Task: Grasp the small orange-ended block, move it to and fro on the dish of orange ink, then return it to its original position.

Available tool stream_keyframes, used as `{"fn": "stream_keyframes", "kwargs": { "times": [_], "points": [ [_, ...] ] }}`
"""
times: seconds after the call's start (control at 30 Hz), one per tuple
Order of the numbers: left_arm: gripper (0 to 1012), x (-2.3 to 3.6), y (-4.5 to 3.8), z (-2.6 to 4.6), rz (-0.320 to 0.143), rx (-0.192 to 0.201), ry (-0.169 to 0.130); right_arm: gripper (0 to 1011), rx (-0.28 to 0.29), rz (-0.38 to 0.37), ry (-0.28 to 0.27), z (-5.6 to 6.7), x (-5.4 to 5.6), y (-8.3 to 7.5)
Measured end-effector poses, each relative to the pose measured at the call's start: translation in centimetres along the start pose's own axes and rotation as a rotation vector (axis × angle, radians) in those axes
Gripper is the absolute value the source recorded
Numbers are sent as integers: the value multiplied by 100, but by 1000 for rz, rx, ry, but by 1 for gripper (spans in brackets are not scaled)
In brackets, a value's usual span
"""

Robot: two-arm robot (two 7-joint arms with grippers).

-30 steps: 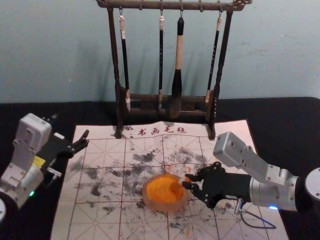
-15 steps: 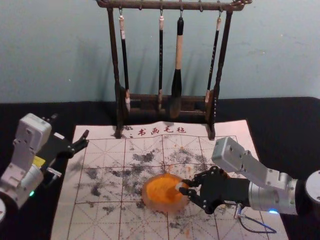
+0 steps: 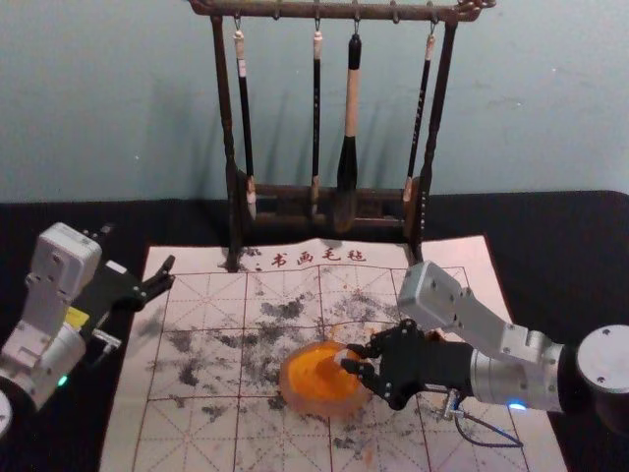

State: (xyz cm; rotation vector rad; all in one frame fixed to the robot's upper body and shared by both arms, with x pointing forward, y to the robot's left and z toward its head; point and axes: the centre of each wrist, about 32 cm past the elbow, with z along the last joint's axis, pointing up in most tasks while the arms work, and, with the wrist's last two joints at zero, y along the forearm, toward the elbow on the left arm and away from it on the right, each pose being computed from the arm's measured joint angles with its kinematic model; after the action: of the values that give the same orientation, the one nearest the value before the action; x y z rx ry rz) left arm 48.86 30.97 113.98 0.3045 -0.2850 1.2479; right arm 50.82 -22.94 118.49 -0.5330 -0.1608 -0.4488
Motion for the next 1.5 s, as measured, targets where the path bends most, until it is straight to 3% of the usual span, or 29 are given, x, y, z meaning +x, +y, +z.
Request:
{"fn": "stream_keyframes", "kwargs": {
  "times": [0.33,0.63,0.87,1.17,1.5],
  "points": [
    [1001,0,0,0,0,0,0,110,-10,-36,11,-10,74,10],
    [1001,0,0,0,0,0,0,110,-6,-64,19,-14,90,-102],
    [1001,0,0,0,0,0,0,110,22,-120,37,1,104,-281],
    [1001,0,0,0,0,0,0,111,47,-221,62,-7,115,-619],
    [1001,0,0,0,0,0,0,110,34,-286,80,-54,69,-909]
  ]
}}
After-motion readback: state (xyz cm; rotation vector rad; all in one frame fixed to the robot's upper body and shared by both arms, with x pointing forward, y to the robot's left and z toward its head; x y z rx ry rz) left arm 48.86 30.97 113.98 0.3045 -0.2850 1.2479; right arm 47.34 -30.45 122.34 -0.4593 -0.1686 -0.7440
